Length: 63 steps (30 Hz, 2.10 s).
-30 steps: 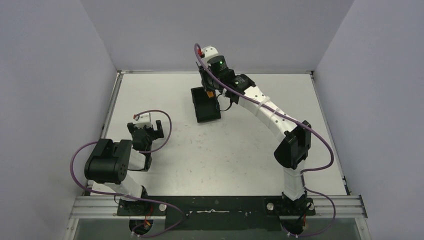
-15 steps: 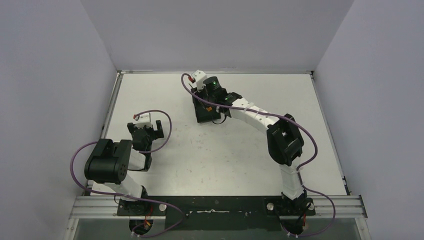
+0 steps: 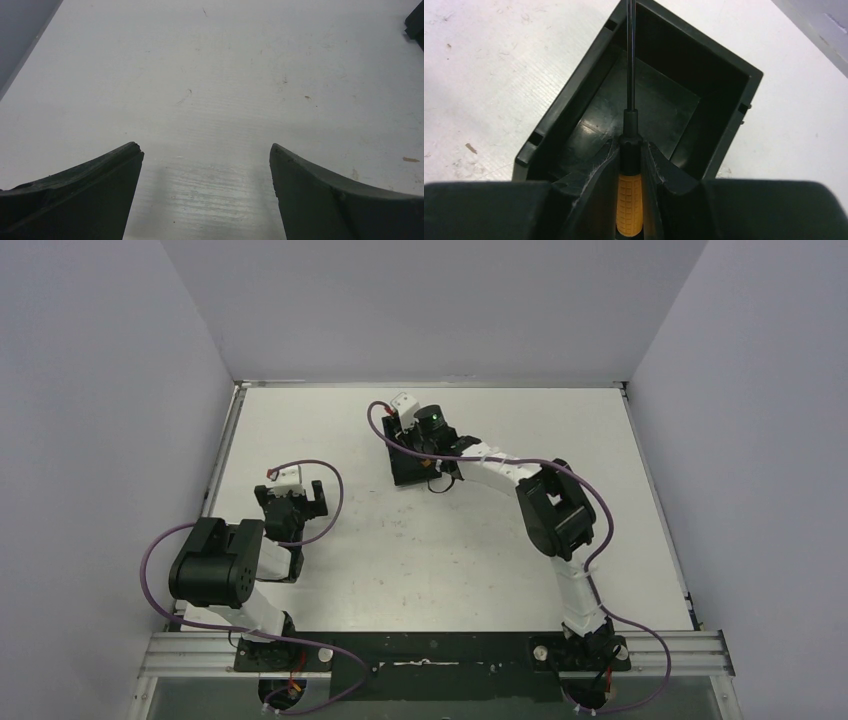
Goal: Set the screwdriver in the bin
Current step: Place the screwdriver in the bin, then reset both arms
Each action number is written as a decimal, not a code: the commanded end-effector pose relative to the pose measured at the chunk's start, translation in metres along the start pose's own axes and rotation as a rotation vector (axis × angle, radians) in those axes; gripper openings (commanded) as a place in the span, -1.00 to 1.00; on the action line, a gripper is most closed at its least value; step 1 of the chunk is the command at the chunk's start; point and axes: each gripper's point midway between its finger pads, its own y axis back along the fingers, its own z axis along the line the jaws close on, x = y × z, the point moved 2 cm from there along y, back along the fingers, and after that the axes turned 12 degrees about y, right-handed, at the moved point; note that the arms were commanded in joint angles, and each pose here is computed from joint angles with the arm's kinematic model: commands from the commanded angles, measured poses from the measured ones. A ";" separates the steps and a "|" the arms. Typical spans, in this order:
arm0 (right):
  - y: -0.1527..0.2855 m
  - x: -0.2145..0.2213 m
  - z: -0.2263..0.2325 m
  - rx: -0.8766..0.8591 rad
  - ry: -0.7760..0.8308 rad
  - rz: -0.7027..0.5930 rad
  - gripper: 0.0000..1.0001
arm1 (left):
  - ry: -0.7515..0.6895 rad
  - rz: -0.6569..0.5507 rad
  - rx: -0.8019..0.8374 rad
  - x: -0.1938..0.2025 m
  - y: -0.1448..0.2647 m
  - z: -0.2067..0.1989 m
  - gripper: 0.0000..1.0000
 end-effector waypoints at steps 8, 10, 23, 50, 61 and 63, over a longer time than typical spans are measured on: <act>-0.006 -0.020 -0.016 0.040 0.020 -0.091 -0.59 | 0.008 -0.072 0.030 -0.020 -0.007 -0.009 0.94; -0.005 -0.022 -0.016 0.040 0.016 -0.095 -0.53 | 0.008 -0.071 0.030 -0.020 -0.007 -0.008 0.94; 0.016 -0.052 -0.028 0.062 -0.023 -0.146 -0.20 | 0.009 -0.072 0.030 -0.020 -0.007 -0.009 0.94; 0.124 -0.170 -0.079 0.145 -0.091 -0.332 1.00 | 0.009 -0.071 0.030 -0.020 -0.007 -0.009 0.94; 0.174 -0.192 -0.121 0.276 -0.181 -0.378 1.00 | 0.008 -0.072 0.030 -0.020 -0.007 -0.009 0.94; 0.179 -0.186 -0.130 0.292 -0.188 -0.373 1.00 | 0.009 -0.072 0.030 -0.020 -0.007 -0.009 0.94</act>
